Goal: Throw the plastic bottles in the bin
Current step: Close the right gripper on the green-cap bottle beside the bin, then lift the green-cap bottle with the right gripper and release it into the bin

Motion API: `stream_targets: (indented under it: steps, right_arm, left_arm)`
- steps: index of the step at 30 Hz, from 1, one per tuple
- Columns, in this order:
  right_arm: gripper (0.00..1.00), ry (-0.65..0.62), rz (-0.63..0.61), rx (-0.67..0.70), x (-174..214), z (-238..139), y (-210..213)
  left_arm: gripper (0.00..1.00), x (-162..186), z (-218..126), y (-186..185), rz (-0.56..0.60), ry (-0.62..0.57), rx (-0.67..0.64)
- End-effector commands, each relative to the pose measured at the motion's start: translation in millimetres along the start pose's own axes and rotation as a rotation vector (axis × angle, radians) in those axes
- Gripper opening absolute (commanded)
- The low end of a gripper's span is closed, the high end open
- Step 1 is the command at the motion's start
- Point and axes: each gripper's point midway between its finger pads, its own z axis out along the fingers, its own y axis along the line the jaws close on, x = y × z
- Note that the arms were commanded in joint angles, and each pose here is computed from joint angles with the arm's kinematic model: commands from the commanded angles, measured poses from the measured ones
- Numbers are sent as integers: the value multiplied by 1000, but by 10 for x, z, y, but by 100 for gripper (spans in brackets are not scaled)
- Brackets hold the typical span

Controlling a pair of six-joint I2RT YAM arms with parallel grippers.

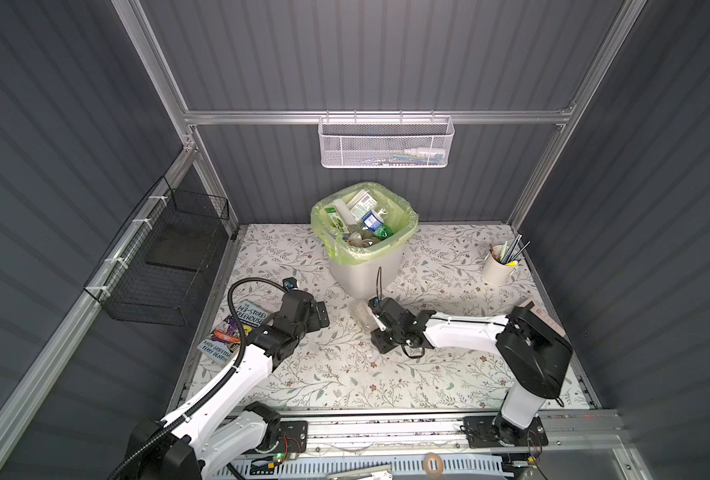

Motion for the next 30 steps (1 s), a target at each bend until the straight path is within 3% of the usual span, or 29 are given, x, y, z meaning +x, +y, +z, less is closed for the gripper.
stream_targets:
  steps: [1, 7, 9, 15, 22, 30]
  right_arm:
    - [50, 30, 49, 68, 265, -82, -202]
    - [67, 101, 71, 145, 563, -92, -391]
    - [78, 85, 79, 159, 497, -120, -402]
    - [92, 16, 39, 150, 135, -190, -301]
    - [94, 12, -17, 133, -130, -35, -203]
    - [75, 22, -8, 100, -291, 111, -208]
  left_arm:
    - [100, 11, 40, -35, -24, 10, 17]
    - [100, 13, 78, -71, -22, 19, 26]
    - [100, 16, 81, -74, -22, 22, 27]
    - [100, 32, 64, -40, -18, 18, 18]
    - [100, 53, 35, 22, -16, 9, 0]
    - [100, 71, 16, 68, -8, 7, -16]
